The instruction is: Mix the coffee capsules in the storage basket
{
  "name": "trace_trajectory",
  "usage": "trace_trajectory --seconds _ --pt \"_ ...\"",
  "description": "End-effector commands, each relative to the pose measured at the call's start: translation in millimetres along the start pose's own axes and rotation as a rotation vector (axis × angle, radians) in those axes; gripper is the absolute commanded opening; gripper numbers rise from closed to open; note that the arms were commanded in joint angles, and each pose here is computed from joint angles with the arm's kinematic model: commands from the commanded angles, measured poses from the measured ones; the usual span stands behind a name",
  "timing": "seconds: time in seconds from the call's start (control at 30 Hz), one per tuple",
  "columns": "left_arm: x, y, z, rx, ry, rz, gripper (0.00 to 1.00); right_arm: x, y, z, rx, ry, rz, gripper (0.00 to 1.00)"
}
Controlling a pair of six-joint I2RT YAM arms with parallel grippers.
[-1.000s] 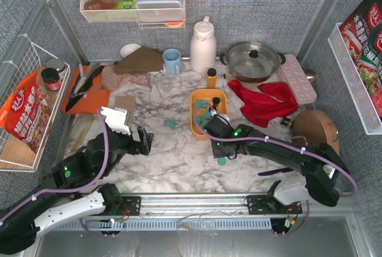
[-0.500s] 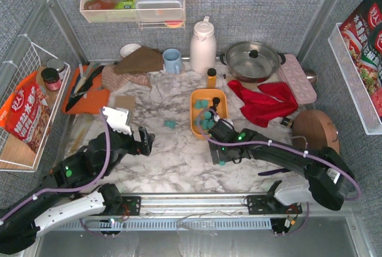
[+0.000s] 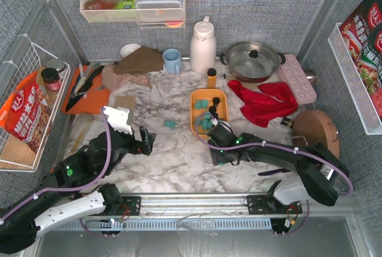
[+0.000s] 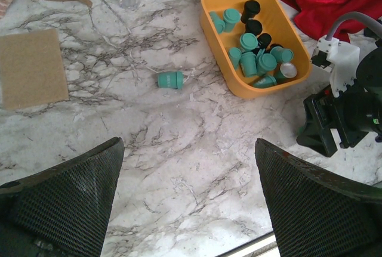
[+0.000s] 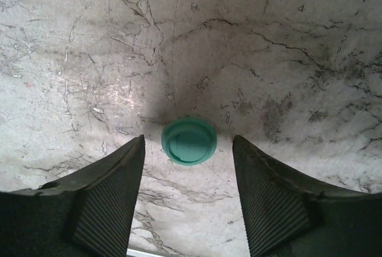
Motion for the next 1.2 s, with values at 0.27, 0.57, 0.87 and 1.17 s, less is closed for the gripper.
trace_trajectory --seconds 0.27,0.57,0.87,1.17 --pt "-1 -1 -6 -0.027 -0.009 0.01 0.99 -3 3 -2 -0.005 0.007 0.017 0.55" --pt "-1 -2 -6 -0.028 -0.01 0.012 0.99 -8 1 3 0.005 0.014 0.039 0.41" --pt "0 -3 -6 -0.032 -0.013 0.012 0.99 -10 -12 -9 -0.02 -0.008 0.048 0.4" --pt "-2 4 -3 -0.041 0.004 0.014 0.99 -15 -46 -49 -0.112 -0.07 0.081 0.4"
Point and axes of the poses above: each gripper's point midway between its finger pads, its own y axis out along the fingers, its own x axis along the line the jaws close on, z = x × y, the point moved 2 cm from there along -y, back along the fingers, and after that the axes turned 5 degrees about -y, right-handed, at the moved point
